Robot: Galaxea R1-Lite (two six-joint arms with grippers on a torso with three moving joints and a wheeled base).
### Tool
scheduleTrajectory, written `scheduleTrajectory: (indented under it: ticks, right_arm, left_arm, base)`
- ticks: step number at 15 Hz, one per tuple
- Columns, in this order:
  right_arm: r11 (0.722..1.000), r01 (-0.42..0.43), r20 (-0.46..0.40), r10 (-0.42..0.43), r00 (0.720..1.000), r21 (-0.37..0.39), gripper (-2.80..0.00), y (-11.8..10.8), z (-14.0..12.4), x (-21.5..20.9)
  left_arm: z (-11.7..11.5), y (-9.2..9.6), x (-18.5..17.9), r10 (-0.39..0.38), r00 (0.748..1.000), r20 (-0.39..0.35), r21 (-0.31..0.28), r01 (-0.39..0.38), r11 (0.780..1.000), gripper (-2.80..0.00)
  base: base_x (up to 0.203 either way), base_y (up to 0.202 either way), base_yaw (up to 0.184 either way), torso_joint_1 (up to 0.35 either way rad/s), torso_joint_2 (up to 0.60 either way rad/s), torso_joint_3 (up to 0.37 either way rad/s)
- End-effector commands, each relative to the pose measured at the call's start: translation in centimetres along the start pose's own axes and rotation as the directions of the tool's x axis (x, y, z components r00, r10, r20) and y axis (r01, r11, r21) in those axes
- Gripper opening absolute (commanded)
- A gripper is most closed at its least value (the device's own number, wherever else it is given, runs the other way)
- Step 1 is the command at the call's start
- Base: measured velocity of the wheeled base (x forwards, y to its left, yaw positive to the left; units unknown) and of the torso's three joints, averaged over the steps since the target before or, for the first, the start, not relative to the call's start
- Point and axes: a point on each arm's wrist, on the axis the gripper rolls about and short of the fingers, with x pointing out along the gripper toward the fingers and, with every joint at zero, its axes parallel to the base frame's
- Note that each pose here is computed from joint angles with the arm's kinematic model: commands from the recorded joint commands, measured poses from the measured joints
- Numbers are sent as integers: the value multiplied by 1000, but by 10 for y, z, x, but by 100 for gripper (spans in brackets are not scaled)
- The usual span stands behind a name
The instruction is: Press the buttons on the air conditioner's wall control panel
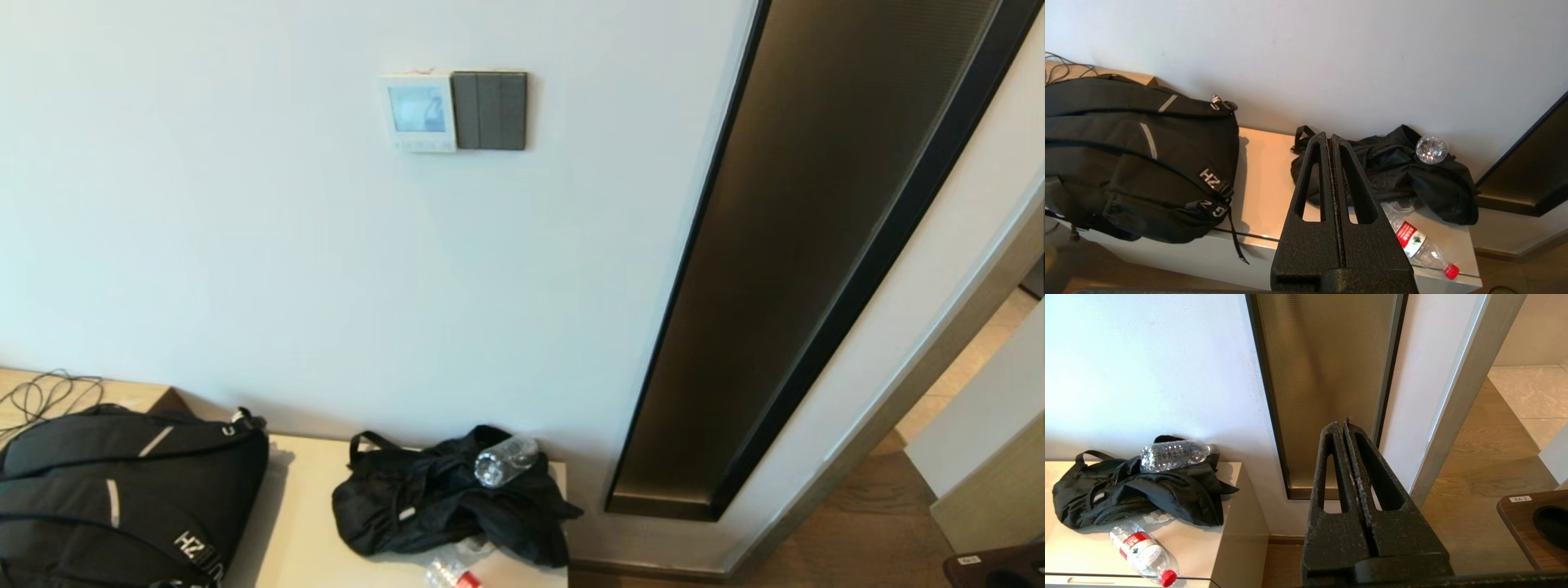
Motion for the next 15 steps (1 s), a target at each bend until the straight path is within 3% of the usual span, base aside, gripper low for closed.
scheduleTrajectory:
  ticks: [1,15]
  right_arm:
    - [1000,0,0,0,1000,0,-280,0,0,0]
    - [1000,-1,1,1,1000,-1,-280,0,0,0]
  left_arm:
    - [0,0,0,0,1000,-1,2,0,1000,-280]
    - [0,0,0,0,1000,-1,2,0,1000,-280]
  base:
    - [0,0,0,0,0,0]
    - [0,0,0,0,0,0]
